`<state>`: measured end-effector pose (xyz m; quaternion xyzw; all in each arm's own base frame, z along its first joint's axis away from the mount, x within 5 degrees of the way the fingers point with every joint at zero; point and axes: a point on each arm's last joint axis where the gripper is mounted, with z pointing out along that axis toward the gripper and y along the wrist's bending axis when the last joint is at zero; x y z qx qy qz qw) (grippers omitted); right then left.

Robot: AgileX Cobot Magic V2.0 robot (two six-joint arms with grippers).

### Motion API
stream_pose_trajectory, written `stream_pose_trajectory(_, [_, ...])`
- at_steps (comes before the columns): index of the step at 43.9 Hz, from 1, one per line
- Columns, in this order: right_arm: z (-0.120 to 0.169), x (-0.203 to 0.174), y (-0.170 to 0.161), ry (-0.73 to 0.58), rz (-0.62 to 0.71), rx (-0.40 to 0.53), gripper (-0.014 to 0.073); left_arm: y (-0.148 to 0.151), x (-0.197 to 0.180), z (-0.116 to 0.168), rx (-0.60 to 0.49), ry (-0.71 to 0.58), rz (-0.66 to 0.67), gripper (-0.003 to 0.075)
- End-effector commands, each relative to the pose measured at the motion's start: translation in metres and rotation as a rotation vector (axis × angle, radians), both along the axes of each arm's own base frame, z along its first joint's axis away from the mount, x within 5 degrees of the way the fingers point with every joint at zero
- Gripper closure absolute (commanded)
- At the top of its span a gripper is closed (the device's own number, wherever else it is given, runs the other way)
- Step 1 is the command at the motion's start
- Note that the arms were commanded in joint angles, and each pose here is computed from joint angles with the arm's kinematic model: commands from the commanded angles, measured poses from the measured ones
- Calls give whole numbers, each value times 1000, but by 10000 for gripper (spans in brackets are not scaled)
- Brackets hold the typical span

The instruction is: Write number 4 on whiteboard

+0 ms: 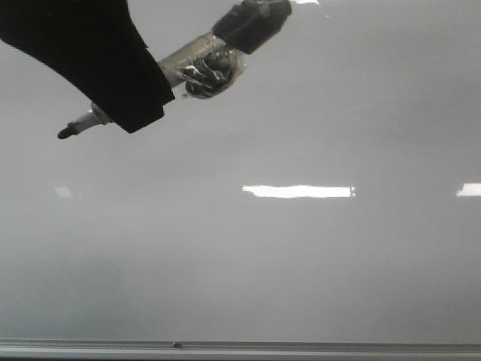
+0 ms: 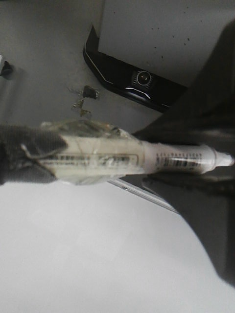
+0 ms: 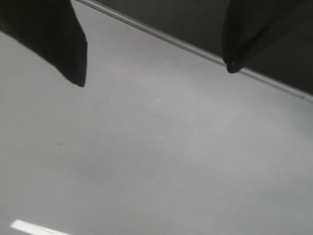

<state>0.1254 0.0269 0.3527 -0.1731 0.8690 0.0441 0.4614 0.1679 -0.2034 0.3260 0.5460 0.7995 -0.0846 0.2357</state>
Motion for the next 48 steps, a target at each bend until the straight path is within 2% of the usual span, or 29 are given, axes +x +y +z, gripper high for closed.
stream_pose_trajectory(1, [17, 10, 17, -21, 216, -76, 8, -6, 2, 15, -49, -67, -51, 733])
stream_pose_trajectory(11, [19, 30, 61, 32, 638, -182, 8, -10, 4, 13, -32, -98, -111, 733])
stream_pose_trajectory(17, [14, 42, 89, 3, 792, -194, 8, -10, 5, 13, -21, -133, -165, 733])
stream_pose_trajectory(30, [6, 59, 141, 18, 945, -197, 8, -12, 7, 15, -45, -163, -168, 733])
stream_pose_trajectory(42, [5, 66, 155, 28, 970, -179, 9, -13, 7, 16, -35, -194, -212, 732])
stream_pose_trajectory(48, [5, 66, 155, 34, 972, -178, 102, -13, 7, 16, -28, -207, -233, 732])
